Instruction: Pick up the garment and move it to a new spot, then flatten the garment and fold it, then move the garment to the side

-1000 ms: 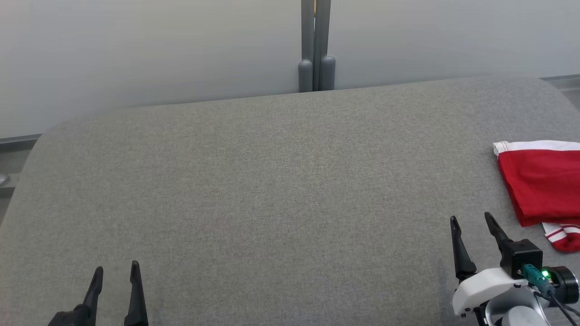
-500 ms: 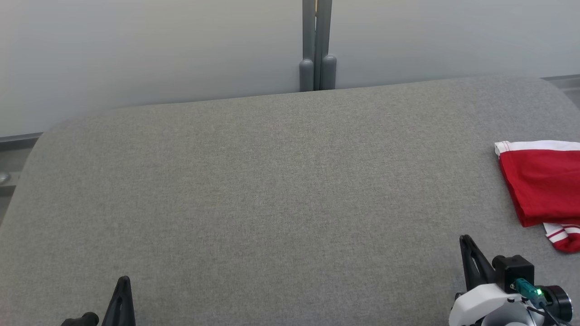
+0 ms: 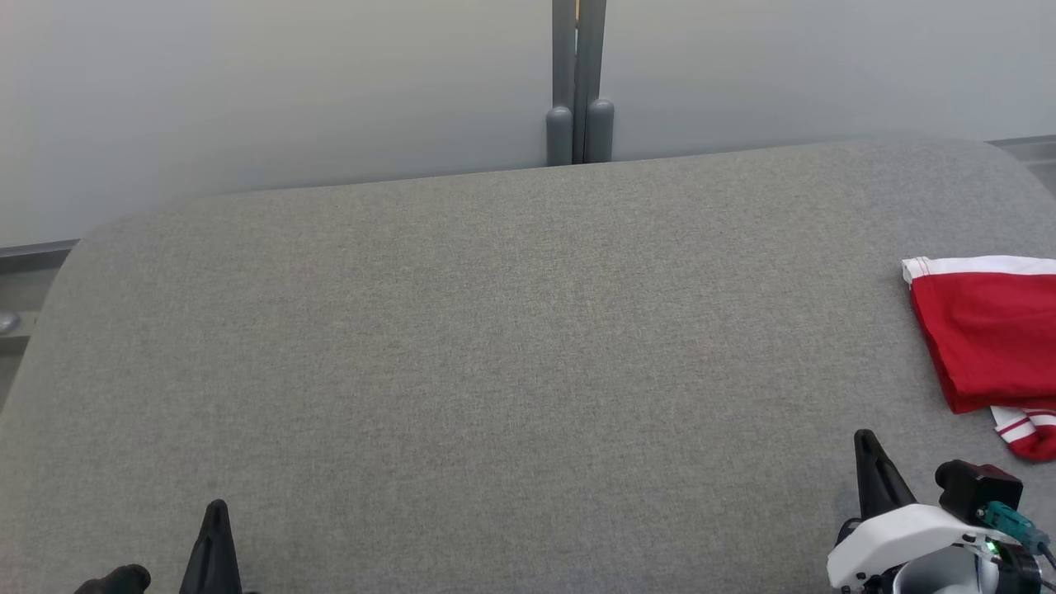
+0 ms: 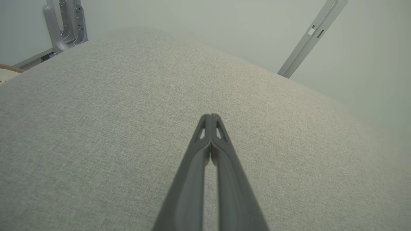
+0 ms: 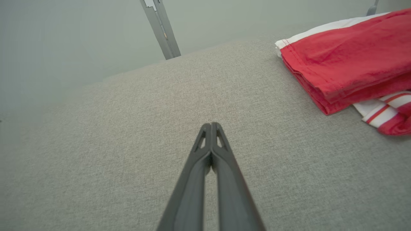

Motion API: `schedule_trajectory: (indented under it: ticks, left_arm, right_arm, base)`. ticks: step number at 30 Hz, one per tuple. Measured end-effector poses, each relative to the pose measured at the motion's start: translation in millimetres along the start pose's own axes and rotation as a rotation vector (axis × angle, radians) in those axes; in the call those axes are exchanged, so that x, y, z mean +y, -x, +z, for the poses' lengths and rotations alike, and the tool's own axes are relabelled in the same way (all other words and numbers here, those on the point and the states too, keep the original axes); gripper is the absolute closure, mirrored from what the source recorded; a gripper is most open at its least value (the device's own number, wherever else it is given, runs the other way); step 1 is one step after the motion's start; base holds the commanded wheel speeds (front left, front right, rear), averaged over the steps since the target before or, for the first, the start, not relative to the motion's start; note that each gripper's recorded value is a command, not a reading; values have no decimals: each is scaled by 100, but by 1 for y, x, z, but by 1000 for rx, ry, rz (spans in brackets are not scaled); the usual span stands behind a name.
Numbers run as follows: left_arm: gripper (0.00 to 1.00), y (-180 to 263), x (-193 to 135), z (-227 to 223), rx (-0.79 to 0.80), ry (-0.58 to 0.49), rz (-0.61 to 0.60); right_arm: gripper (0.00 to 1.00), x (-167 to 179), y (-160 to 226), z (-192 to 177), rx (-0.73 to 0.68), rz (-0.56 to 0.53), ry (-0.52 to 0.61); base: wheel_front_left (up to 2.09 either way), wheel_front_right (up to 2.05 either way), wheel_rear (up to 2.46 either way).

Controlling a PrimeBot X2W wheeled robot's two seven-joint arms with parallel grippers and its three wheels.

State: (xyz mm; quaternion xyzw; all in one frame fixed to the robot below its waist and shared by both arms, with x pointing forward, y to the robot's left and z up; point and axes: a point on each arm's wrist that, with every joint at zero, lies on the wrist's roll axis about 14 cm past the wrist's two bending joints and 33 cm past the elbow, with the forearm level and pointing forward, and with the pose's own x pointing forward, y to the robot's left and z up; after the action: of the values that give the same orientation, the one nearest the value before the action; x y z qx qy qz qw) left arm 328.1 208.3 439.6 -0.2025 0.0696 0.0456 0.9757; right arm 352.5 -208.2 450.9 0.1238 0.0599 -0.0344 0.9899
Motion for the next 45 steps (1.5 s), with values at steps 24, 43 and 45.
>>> schedule_trajectory:
  ticks: [24,43,45]
  left_arm:
    - [100,-17,-8,15,-16,365,5]
    - [100,-27,-16,25,-18,593,-17]
    - [100,-27,-16,26,-19,615,-19]
  right_arm:
    - [100,0,-8,14,-21,-25,-412]
    - [100,2,-12,21,-22,-14,-671]
    - [100,3,-13,22,-23,-11,-697]
  base:
    - [0,0,0]
    - [0,0,0]
    - [0,0,0]
